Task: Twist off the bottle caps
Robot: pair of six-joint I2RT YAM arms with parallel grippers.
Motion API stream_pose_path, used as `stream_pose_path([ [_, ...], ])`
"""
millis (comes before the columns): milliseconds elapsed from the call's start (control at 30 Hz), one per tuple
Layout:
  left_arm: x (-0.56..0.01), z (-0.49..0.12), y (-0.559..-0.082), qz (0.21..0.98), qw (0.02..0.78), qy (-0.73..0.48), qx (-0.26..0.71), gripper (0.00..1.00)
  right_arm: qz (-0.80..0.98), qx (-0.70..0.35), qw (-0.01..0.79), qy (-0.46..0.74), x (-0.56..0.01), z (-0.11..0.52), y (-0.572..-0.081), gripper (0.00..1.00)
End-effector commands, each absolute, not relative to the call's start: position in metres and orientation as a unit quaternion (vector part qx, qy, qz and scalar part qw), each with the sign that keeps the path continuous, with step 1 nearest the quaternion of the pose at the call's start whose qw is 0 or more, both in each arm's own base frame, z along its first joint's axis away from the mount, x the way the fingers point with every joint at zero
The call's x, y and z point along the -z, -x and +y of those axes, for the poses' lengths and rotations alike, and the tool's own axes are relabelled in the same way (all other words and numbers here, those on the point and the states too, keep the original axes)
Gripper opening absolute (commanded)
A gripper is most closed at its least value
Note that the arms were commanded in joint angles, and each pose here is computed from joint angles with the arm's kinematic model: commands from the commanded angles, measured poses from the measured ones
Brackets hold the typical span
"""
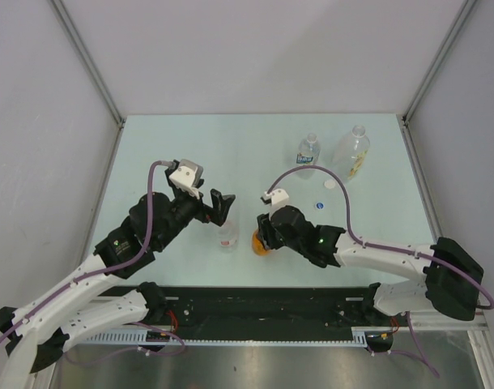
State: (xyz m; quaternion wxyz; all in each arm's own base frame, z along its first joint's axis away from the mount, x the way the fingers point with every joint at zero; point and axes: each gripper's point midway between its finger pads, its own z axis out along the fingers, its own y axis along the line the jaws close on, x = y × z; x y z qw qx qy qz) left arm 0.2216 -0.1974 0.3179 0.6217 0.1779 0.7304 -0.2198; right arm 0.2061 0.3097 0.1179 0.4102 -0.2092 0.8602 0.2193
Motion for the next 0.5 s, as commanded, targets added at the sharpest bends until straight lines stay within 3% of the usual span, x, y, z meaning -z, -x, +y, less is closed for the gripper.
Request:
stream_pose_path([
  [0,-0.326,-0.200,-0.217,0.722,0.626,-0.180,0.236,1.00,0.829,-0.239,0.474,0.176,-0.179,0.295,-0.212,0.16],
  [167,-0.343,-0.207,-0.216,0.703,0.636,-0.190,0.254,1.00,0.806,-0.226,0.531,0.131,-0.254,0.248,-0.214,0.00],
  [467,-0.392,-0.258,-0.199,0.613,0.644,-0.274,0.366,1.00,0.753,-0.416,0.507,0.050,-0.357,0.224,-0.195,0.00],
])
